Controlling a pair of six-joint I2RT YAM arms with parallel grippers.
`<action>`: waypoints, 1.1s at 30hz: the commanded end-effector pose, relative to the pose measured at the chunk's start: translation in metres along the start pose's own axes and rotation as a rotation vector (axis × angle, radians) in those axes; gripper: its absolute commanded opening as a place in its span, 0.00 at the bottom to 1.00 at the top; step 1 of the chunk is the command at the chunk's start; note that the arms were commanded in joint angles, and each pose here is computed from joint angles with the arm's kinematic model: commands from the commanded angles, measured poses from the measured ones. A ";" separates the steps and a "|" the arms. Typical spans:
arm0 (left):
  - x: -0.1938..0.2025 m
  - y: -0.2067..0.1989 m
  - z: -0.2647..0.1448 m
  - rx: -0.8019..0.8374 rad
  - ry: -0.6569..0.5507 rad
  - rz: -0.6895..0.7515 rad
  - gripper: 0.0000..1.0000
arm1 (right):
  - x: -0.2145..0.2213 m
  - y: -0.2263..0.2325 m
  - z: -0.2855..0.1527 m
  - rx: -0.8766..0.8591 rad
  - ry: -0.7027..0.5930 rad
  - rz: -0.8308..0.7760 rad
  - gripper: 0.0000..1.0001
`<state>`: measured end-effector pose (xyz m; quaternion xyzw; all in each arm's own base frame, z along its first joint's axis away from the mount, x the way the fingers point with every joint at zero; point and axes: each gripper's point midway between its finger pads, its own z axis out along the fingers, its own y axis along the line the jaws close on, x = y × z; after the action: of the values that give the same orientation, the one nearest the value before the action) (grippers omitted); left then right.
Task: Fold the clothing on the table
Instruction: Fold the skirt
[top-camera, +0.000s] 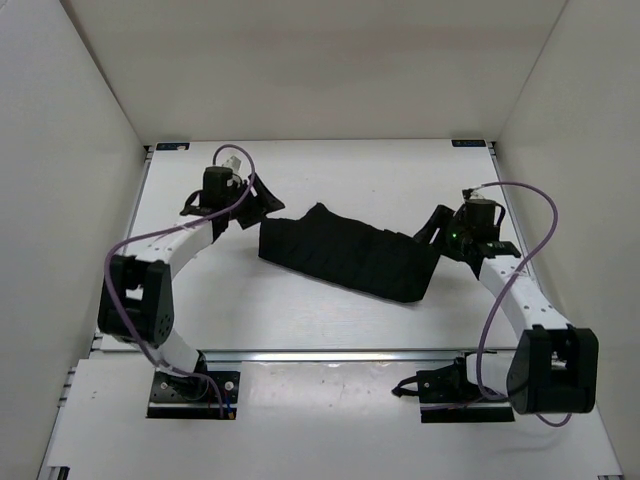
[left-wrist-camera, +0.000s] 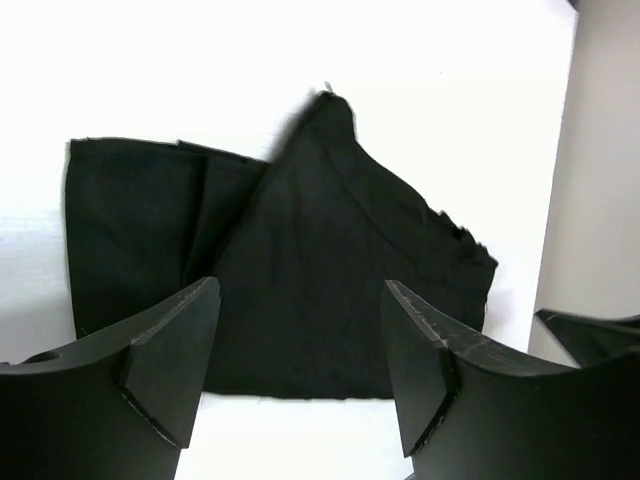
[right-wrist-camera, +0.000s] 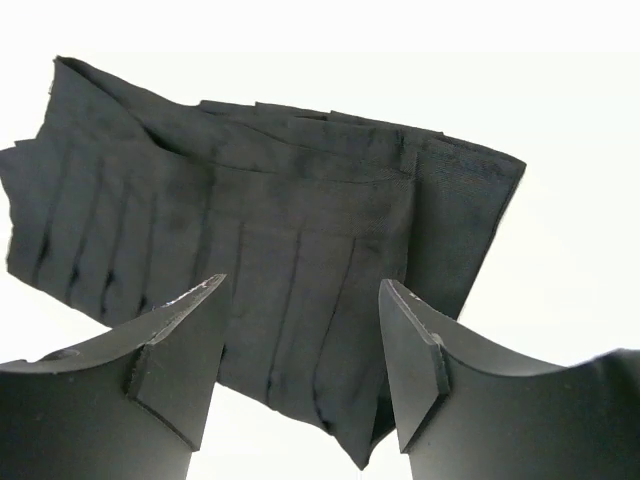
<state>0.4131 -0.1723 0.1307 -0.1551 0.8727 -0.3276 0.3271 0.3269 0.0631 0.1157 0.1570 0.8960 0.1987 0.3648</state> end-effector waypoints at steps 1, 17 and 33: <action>0.020 0.007 -0.028 -0.036 0.004 0.084 0.75 | -0.018 0.005 -0.022 0.024 -0.079 0.005 0.58; 0.034 0.017 0.028 -0.045 0.046 0.146 0.65 | 0.038 -0.005 -0.028 -0.046 0.025 0.045 0.50; 0.015 0.001 0.043 -0.047 -0.023 0.257 0.65 | 0.048 -0.021 -0.008 0.015 0.083 0.031 0.48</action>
<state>0.4049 -0.1947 0.0675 -0.0797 0.9066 -0.2648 0.3189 0.2770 0.0663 0.0814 0.1737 0.9101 0.2150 0.3086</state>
